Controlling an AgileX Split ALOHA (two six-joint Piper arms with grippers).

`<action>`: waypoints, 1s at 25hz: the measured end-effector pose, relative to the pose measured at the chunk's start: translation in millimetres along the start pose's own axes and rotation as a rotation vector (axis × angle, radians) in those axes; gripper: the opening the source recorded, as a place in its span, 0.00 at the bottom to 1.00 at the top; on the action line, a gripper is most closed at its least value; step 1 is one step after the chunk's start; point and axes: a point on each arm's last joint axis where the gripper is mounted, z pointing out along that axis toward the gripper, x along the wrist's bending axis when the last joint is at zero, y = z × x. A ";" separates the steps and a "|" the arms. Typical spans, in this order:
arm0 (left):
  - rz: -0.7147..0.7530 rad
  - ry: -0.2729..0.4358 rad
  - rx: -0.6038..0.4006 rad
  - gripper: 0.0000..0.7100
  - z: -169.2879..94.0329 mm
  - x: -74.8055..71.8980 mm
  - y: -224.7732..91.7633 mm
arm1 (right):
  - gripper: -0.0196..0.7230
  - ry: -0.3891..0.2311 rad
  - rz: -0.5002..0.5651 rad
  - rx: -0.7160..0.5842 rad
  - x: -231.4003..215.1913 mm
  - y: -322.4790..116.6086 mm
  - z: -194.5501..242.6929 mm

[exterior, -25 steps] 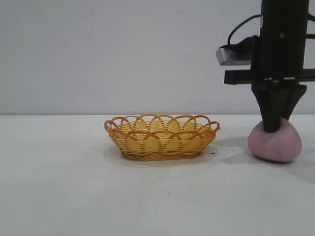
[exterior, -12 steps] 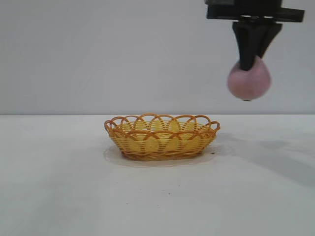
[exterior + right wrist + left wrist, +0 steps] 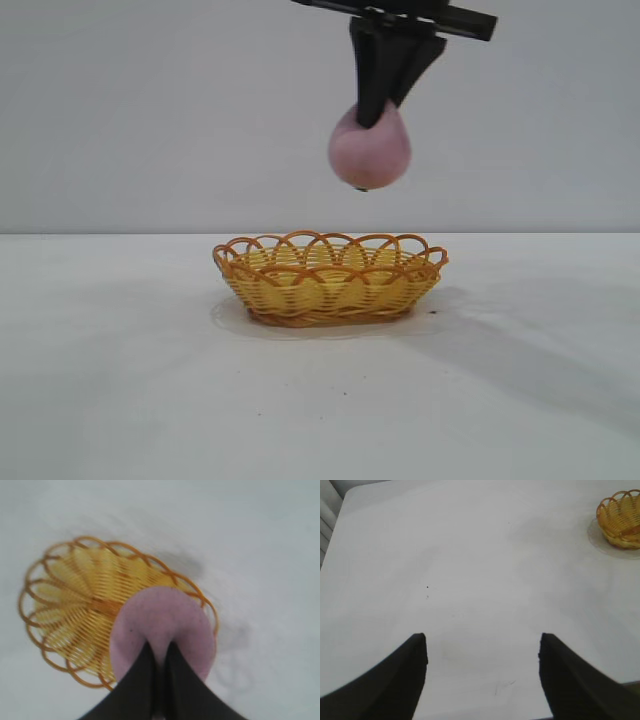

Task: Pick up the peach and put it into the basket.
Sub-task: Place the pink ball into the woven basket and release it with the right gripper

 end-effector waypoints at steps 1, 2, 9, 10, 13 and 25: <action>0.000 0.000 0.000 0.60 0.0 0.0 0.0 | 0.03 0.005 0.004 0.002 0.3 0.2 3.4; 0.000 0.000 0.000 0.60 0.0 0.0 0.0 | 0.03 0.010 0.008 0.012 0.5 0.0 8.1; 0.000 0.000 0.000 0.60 0.0 0.0 0.0 | 0.03 0.015 0.020 0.073 -1.0 -3.6 47.0; 0.000 0.000 0.000 0.60 0.0 0.0 0.0 | 0.03 0.021 0.026 0.078 -0.6 -4.1 51.2; 0.000 0.000 0.000 0.60 0.0 0.0 0.0 | 0.03 0.035 0.041 0.090 0.2 -5.3 61.1; 0.000 0.000 0.000 0.60 0.0 0.0 0.0 | 0.11 0.061 0.054 0.074 7.1 -3.9 65.2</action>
